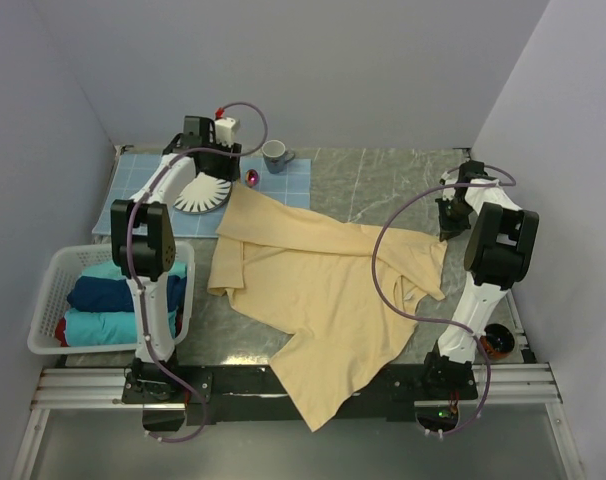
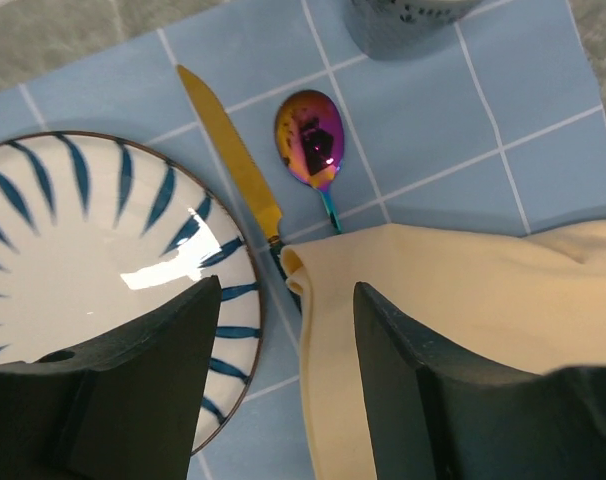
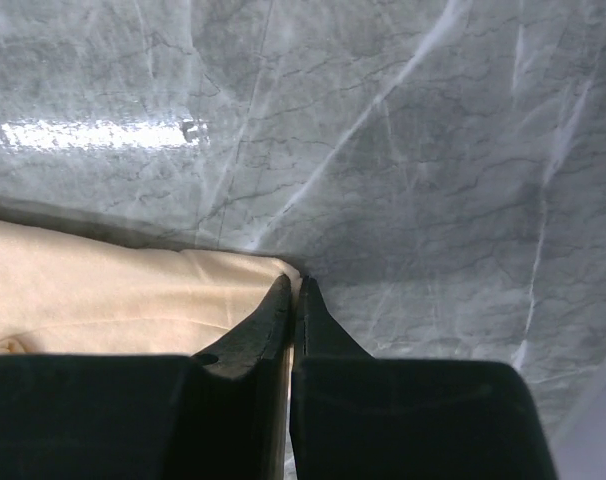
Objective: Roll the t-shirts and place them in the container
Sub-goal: Fold the T-shirt at the center of the board.
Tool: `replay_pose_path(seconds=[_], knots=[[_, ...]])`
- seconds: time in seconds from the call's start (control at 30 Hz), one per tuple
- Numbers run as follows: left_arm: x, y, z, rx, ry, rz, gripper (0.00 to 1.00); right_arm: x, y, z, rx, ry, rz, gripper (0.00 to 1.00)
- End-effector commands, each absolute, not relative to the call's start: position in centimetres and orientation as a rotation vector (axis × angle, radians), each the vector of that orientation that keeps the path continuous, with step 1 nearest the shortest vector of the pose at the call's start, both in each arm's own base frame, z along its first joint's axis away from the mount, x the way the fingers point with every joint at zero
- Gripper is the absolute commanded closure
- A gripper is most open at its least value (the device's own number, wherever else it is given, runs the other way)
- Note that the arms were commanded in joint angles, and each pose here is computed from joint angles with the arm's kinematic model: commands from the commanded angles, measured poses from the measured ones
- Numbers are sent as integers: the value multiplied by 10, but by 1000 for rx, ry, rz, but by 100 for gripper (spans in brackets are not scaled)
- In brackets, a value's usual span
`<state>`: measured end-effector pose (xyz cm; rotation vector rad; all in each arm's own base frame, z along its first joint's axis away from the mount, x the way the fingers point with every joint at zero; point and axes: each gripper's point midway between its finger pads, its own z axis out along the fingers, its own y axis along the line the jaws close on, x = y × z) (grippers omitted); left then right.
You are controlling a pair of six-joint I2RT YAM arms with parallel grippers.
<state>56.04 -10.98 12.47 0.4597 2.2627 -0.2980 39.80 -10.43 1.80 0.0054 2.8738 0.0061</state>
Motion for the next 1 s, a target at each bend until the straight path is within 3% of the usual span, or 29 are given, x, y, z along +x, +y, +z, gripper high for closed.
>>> replay_pose_path(seconds=[0.0, 0.53, 0.93, 0.97], knots=[[571, -124, 122, 458, 2242, -312, 38, 410, -120, 38, 26, 2807, -84, 100], [589, -123, 86, 445, 2271, -286, 41, 407, -113, 36, -3, 2825, -65, 100], [582, -133, 88, 484, 2269, -387, 80, 410, -116, 39, -3, 2819, -93, 100], [582, -132, 89, 485, 2269, -395, 90, 411, -115, 38, -5, 2817, -94, 100]])
